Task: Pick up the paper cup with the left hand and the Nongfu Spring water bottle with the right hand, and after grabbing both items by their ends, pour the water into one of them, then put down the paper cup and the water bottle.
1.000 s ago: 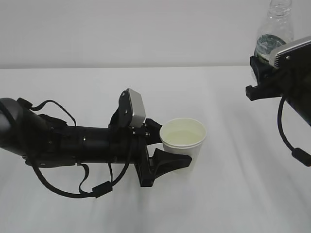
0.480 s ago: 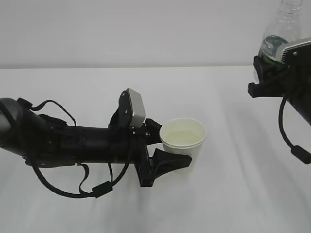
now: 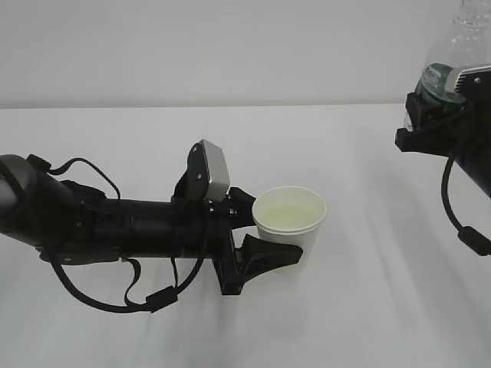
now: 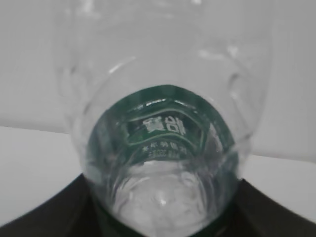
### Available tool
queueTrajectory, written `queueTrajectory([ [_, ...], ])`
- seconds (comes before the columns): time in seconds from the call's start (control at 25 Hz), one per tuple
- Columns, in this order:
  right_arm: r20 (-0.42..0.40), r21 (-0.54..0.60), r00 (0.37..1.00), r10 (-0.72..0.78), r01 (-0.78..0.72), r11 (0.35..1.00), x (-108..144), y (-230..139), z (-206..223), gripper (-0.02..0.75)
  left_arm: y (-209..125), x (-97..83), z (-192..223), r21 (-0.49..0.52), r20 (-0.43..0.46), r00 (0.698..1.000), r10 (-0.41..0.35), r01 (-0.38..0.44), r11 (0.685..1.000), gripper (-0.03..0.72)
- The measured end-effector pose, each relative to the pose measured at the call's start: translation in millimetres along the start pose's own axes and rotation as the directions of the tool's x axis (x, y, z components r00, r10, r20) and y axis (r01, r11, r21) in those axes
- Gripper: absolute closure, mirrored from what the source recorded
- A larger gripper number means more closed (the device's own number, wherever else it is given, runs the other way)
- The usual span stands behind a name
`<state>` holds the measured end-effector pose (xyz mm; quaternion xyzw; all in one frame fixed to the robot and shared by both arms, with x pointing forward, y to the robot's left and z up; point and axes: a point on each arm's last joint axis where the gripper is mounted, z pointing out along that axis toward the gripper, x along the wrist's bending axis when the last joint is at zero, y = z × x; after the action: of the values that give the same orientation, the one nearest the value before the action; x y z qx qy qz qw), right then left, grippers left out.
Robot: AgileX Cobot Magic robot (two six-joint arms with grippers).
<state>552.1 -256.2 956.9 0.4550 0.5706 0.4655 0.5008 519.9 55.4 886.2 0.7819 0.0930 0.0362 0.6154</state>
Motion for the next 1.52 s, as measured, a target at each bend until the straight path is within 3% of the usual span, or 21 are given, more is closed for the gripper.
queueTrajectory([
  [0.64,0.001,0.04,1.0,0.013,-0.013,0.999,0,-4,0,0.332,3,5.9,0,-0.03,-0.064,0.998,0.007,-0.009,1.0,0.202],
  [1.52,-0.003,0.06,1.0,0.014,-0.013,0.998,0,-5,0,0.332,13,28.1,-6,-0.149,-0.31,0.95,-0.029,-0.019,0.989,0.202],
])
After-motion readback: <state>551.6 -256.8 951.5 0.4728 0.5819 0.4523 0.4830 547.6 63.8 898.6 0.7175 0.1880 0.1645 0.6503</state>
